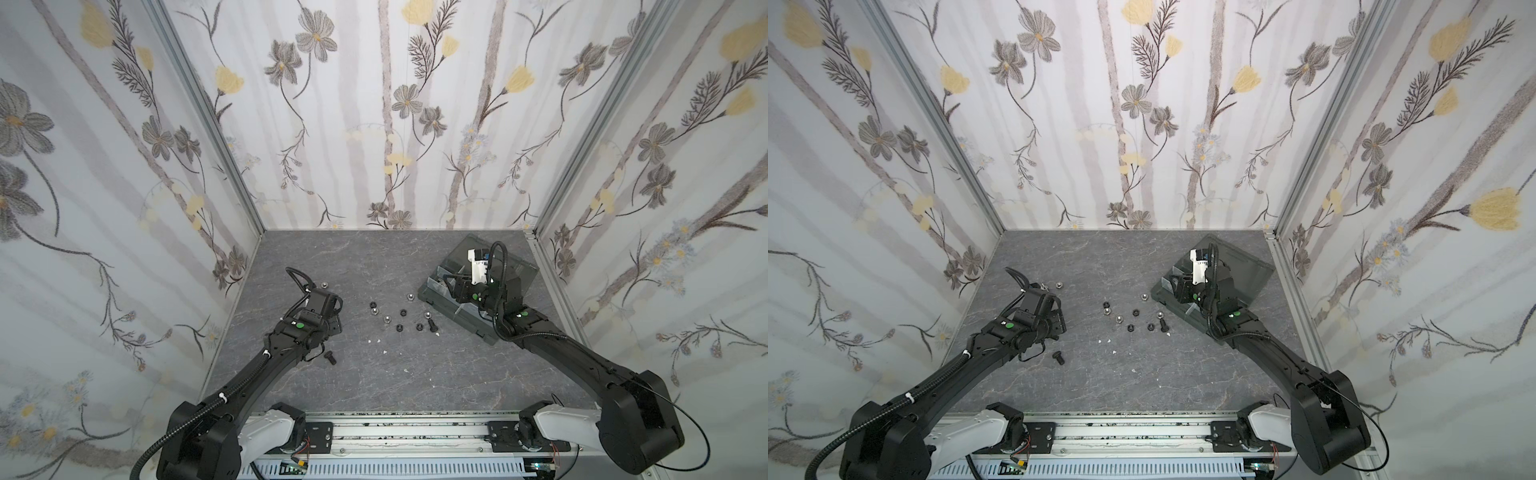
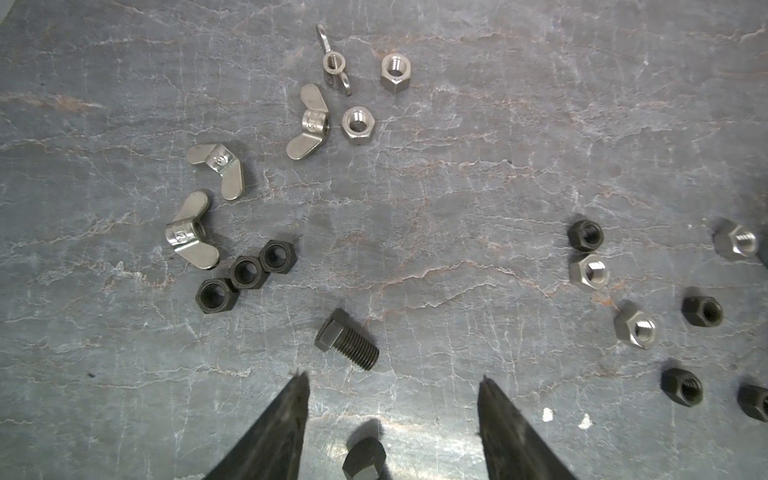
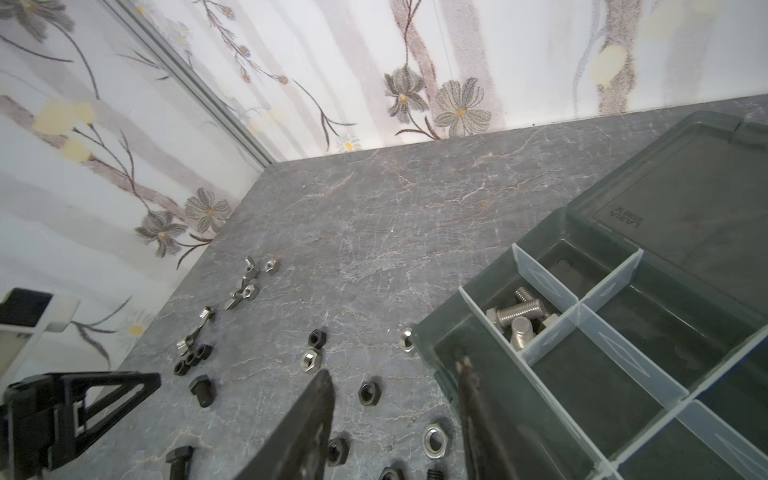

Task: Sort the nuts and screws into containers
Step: 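Grasp the black hex bolt with the left gripper while the right gripper withdraws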

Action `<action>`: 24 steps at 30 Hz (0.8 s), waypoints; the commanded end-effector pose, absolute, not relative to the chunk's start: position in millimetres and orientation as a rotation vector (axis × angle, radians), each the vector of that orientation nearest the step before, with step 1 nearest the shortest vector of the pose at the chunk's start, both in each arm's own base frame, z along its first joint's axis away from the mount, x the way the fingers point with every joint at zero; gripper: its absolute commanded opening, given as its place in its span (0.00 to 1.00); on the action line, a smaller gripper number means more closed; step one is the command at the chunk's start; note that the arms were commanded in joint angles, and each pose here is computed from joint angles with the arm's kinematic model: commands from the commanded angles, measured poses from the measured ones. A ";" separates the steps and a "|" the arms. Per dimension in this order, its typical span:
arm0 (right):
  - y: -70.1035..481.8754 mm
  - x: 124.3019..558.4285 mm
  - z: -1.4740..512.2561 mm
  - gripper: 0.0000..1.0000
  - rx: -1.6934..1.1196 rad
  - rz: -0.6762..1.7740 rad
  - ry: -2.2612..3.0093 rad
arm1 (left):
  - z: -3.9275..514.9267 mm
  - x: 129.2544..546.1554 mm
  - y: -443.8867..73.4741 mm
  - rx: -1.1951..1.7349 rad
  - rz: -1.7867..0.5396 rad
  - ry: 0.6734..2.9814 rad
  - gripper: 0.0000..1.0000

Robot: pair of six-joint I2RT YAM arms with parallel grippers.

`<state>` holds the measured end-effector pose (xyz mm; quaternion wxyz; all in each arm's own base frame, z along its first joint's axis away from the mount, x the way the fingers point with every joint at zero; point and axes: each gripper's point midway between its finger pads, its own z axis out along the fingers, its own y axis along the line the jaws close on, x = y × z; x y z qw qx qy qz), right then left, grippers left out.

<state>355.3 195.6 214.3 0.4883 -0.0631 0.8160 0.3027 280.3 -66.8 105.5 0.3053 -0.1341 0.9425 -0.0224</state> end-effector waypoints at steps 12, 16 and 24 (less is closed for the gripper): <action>213.5 333.9 233.6 0.54 -0.188 0.852 1.883 | 57.8 277.2 -59.4 -0.513 -0.023 2.562 0.76; 217.0 330.3 236.1 0.54 -0.198 0.863 1.871 | 39.4 274.5 -56.9 -0.536 0.004 2.586 0.74; 223.5 327.8 233.3 0.53 -0.211 0.883 1.876 | 22.7 276.0 -53.0 -0.557 0.029 2.602 0.68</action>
